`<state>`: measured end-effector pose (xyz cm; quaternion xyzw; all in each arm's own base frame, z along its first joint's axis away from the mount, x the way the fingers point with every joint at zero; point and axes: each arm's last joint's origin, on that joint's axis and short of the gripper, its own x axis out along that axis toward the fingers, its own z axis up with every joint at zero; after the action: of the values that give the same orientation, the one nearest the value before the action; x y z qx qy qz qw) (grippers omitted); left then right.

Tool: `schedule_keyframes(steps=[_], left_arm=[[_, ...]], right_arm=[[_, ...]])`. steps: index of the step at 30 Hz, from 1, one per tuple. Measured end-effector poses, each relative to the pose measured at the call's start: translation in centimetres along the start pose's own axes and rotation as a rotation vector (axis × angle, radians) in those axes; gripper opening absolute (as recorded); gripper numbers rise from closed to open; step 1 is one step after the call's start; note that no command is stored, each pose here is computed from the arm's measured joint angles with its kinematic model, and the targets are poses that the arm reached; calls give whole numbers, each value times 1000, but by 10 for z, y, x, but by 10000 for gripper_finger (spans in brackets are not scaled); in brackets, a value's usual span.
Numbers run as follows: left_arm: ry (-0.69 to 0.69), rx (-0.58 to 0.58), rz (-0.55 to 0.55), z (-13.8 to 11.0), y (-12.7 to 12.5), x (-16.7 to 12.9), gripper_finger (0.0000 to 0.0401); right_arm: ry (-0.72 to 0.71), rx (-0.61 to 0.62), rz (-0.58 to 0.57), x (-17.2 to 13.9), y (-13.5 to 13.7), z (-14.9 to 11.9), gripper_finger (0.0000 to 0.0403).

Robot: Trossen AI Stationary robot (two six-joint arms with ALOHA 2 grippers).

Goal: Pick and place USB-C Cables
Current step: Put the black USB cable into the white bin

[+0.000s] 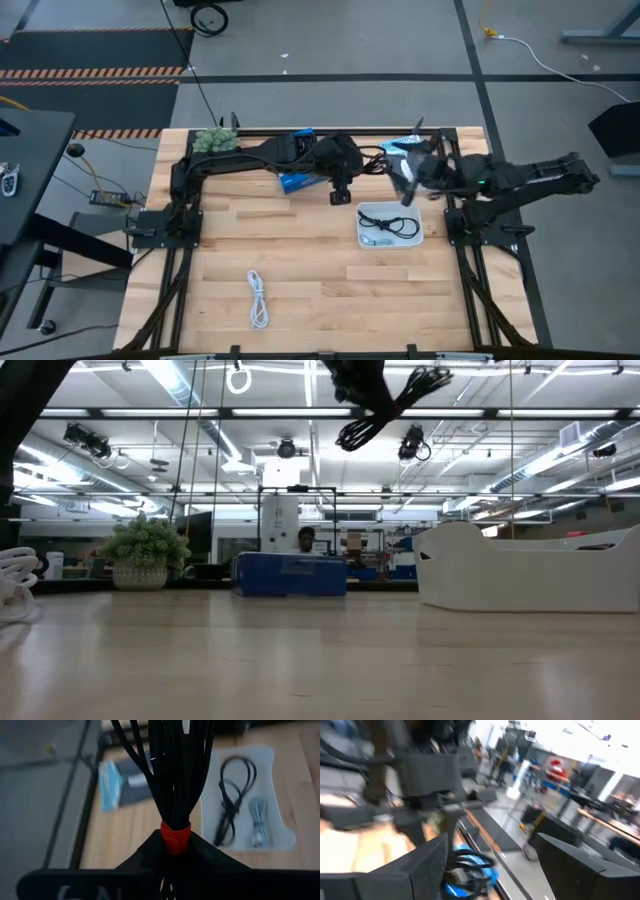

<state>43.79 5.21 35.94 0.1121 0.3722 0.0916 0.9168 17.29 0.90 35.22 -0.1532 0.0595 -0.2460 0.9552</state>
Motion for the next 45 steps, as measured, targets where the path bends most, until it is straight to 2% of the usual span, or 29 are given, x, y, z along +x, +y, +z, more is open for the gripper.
schedule_keyframes(steps=[4, 7, 15, 20, 27, 37, 45], left_arm=[[-110, 33, 27, 11, 3, -2, 69], [-203, 48, 55, 20, 6, -4, 69], [-423, 121, 140, 41, 12, -13, 71], [-461, 220, 163, 44, 12, -15, 72], [-516, 323, 97, 47, 9, -16, 73], [-597, 357, 5, 50, 7, -18, 73], [-606, 336, -11, 51, 7, -19, 73]], right_arm=[[-75, 50, 44, -25, -11, 8, 307], [-75, 80, 75, -39, -17, 6, 306], [-37, 94, 89, -45, -21, 0, 306], [-36, 93, 94, -43, -19, 0, 306], [-57, 86, 118, -35, -11, 4, 306], [-106, 14, 101, -19, 1, 11, 306], [-148, 4, 97, -13, 7, 16, 306]])
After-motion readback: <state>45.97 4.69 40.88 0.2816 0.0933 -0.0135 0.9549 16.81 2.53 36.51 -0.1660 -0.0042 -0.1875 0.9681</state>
